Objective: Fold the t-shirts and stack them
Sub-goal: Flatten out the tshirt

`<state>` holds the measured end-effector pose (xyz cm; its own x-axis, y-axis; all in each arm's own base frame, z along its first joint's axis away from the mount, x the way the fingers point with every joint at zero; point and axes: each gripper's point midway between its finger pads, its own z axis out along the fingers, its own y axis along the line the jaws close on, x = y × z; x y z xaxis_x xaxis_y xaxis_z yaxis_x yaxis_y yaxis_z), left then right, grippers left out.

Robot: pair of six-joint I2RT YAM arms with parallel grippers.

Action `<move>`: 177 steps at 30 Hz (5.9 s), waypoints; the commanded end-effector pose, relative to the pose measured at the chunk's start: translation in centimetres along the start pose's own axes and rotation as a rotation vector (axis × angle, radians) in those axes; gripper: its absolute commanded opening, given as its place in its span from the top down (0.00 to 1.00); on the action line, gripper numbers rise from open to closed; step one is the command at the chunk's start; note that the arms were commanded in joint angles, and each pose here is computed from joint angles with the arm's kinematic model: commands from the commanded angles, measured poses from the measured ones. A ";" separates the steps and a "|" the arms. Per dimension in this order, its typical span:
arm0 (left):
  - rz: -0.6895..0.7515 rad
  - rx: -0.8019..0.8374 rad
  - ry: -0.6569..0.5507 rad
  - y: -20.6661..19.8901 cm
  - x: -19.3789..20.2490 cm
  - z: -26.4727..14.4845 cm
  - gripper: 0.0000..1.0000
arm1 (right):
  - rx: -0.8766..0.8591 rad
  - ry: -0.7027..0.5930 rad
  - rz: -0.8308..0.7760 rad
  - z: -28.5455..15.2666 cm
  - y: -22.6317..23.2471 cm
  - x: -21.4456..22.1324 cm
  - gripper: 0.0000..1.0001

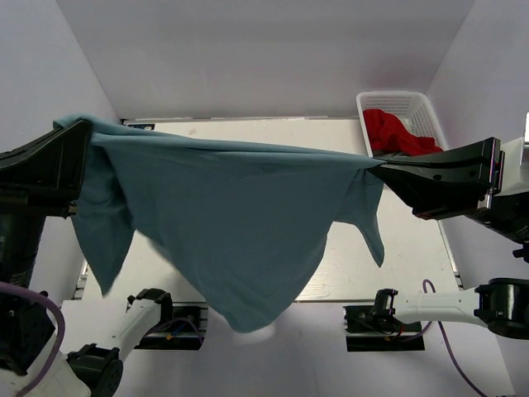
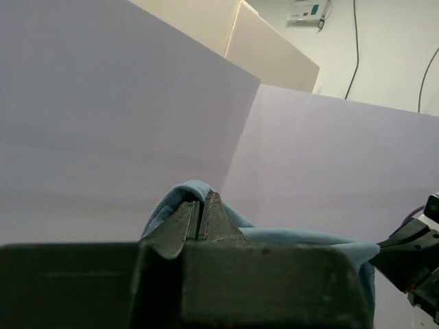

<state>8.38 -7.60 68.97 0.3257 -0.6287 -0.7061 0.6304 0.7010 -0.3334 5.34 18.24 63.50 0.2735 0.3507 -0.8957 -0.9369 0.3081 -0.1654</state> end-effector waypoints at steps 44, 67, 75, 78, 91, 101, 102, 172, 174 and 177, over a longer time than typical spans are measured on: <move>0.185 -0.836 0.514 52.0 49.5 16.1 0.00 | 1.184 0.625 -0.043 0.3 -47.9 51.8 0.10; -0.098 -1.042 1.221 37.8 56.4 -17.0 0.00 | 0.761 1.020 0.807 -12.5 -11.9 57.6 0.10; -0.179 -1.198 1.345 35.3 56.3 -25.5 0.00 | 0.981 1.088 0.888 -18.2 -9.7 59.9 0.10; -0.271 -1.200 1.471 31.4 56.4 -29.6 0.00 | 1.113 1.129 0.900 -20.6 -10.2 60.9 0.10; -0.736 -0.132 1.623 9.3 55.3 -27.8 0.00 | 1.214 0.903 0.728 -15.4 -31.1 61.7 0.11; -0.119 -0.229 1.414 13.7 56.2 -13.8 0.00 | 1.083 0.853 0.506 -12.9 -26.3 50.7 0.10; -0.055 -0.299 1.374 15.1 56.0 -12.8 0.00 | 1.068 0.900 0.547 -13.7 -24.0 51.9 0.10; -0.116 -0.946 1.471 37.1 61.2 -16.3 0.00 | 0.302 1.258 0.027 -8.4 -3.5 60.4 0.10; -0.115 -0.946 1.471 37.1 61.2 -16.3 0.00 | 0.299 1.258 0.019 -8.3 -3.6 60.7 0.10; -0.118 -0.925 1.467 37.1 61.5 -16.2 0.00 | 0.231 1.273 0.032 -7.7 -2.7 61.9 0.18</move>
<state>41.31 -15.49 3.10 -0.8698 -0.2628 -0.4176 -0.1509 0.9475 -0.2820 21.77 30.46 4.66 -0.3195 -0.7004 -0.6382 -0.8448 0.5156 -0.1429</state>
